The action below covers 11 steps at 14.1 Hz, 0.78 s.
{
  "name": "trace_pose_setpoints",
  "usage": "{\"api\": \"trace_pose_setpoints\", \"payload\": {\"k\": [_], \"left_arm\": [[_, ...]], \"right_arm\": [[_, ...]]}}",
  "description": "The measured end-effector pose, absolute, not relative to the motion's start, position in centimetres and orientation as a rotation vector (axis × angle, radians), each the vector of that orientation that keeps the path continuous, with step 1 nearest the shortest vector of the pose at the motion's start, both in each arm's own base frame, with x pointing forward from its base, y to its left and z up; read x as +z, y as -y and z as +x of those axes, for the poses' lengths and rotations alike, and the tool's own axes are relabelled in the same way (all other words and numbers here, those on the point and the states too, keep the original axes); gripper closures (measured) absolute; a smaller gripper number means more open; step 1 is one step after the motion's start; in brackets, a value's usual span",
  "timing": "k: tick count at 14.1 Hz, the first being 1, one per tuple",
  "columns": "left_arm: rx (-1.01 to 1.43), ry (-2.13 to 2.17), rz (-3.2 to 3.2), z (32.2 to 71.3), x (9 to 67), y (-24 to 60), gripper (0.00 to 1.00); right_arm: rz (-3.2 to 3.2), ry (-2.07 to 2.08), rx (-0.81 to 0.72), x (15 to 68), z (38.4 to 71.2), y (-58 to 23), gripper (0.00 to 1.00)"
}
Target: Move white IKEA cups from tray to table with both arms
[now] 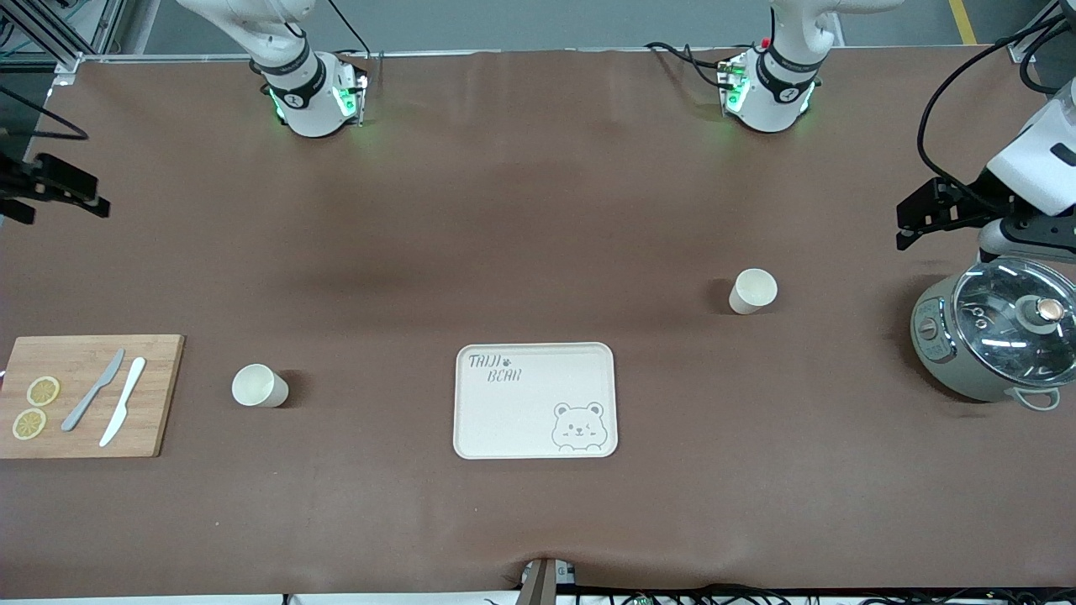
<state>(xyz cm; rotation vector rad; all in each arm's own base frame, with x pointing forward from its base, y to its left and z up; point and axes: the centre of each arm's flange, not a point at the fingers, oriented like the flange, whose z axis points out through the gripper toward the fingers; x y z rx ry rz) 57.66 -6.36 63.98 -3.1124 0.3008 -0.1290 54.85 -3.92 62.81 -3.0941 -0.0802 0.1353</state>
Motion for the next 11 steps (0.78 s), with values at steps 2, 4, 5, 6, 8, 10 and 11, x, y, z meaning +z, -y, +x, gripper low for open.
{"api": "trace_pose_setpoints", "payload": {"k": [2,4,5,6,8,10,11], "left_arm": [[-0.13,-0.302,-3.112,57.7,64.0,6.4,0.0],[-0.131,-0.304,-3.112,57.6,64.1,6.5,0.0],[-0.132,-0.305,-3.112,57.6,64.1,6.5,0.0],[-0.132,-0.307,-3.112,57.6,64.1,6.6,0.0],[-0.132,-0.308,-3.112,57.6,64.1,6.7,0.0],[-0.132,-0.311,-3.112,57.6,64.1,6.7,0.0],[-0.132,-0.311,-3.112,57.6,64.1,6.8,0.0]], "right_arm": [[-3.101,0.07,0.15,62.7,54.3,4.0,0.0],[-3.119,0.065,0.122,63.5,52.2,3.9,0.0],[-3.125,0.064,0.104,63.9,51.0,3.7,0.0],[-3.129,0.063,0.086,64.3,50.1,3.6,0.0],[-3.134,0.058,0.062,64.9,49.2,3.7,0.0],[-3.134,0.055,0.062,64.8,49.3,3.8,0.0],[-3.134,0.055,0.057,64.8,49.3,3.8,0.0]]}}
